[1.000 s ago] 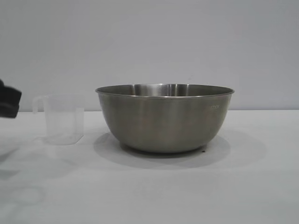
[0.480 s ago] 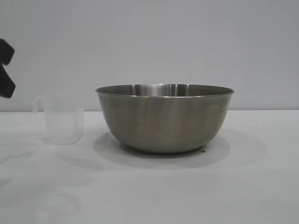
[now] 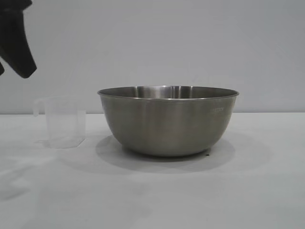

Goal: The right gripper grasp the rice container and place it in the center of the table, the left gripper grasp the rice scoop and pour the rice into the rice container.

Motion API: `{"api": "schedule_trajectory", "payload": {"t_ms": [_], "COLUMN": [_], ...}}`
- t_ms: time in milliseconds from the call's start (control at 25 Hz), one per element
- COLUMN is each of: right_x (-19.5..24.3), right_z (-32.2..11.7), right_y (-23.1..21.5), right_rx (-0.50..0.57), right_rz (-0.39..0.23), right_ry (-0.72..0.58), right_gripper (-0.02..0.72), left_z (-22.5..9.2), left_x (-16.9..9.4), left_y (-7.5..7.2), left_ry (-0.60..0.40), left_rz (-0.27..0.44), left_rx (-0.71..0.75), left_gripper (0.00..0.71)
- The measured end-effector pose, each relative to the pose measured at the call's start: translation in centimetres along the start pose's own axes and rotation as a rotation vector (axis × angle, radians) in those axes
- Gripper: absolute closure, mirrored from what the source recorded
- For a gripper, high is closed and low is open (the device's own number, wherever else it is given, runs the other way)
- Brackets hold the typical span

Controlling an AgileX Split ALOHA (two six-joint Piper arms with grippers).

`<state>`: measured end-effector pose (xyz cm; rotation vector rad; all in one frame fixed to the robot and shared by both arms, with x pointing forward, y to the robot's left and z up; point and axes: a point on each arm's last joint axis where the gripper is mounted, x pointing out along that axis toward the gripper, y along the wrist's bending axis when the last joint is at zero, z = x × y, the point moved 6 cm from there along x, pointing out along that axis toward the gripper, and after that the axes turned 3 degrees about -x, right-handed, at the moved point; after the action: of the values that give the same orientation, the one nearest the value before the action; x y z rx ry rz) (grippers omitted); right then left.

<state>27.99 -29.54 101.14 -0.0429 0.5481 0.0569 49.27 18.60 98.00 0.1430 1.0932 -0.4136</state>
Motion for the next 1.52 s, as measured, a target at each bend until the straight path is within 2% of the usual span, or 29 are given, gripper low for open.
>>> {"api": "schedule_trajectory", "payload": {"t_ms": [320, 680, 800, 1040, 1520], "right_x": [0.0, 0.0, 0.0, 0.0, 0.0], "right_z": [0.0, 0.0, 0.0, 0.0, 0.0], "right_y": [0.0, 0.0, 0.0, 0.0, 0.0], "right_rx": [0.000, 0.000, 0.000, 0.000, 0.000], "right_rz": [0.000, 0.000, 0.000, 0.000, 0.000], "right_ry": [0.000, 0.000, 0.000, 0.000, 0.000], "right_gripper": [0.150, 0.150, 0.150, 0.150, 0.150], "left_z": [-1.8, -5.6, -6.9, -9.9, -14.4], "left_x": [-7.4, -14.9, -16.6, -18.7, -23.0], "left_y": [-0.9, -0.7, -0.8, -1.0, -0.8], "left_ry": [-0.026, -0.197, -0.249, -0.276, -0.525], "left_rz": [-0.016, 0.043, 0.045, 0.044, 0.074], "left_rx": [0.034, 0.087, 0.091, 0.099, 0.073], "left_gripper": [0.319, 0.319, 0.319, 0.319, 0.319]}}
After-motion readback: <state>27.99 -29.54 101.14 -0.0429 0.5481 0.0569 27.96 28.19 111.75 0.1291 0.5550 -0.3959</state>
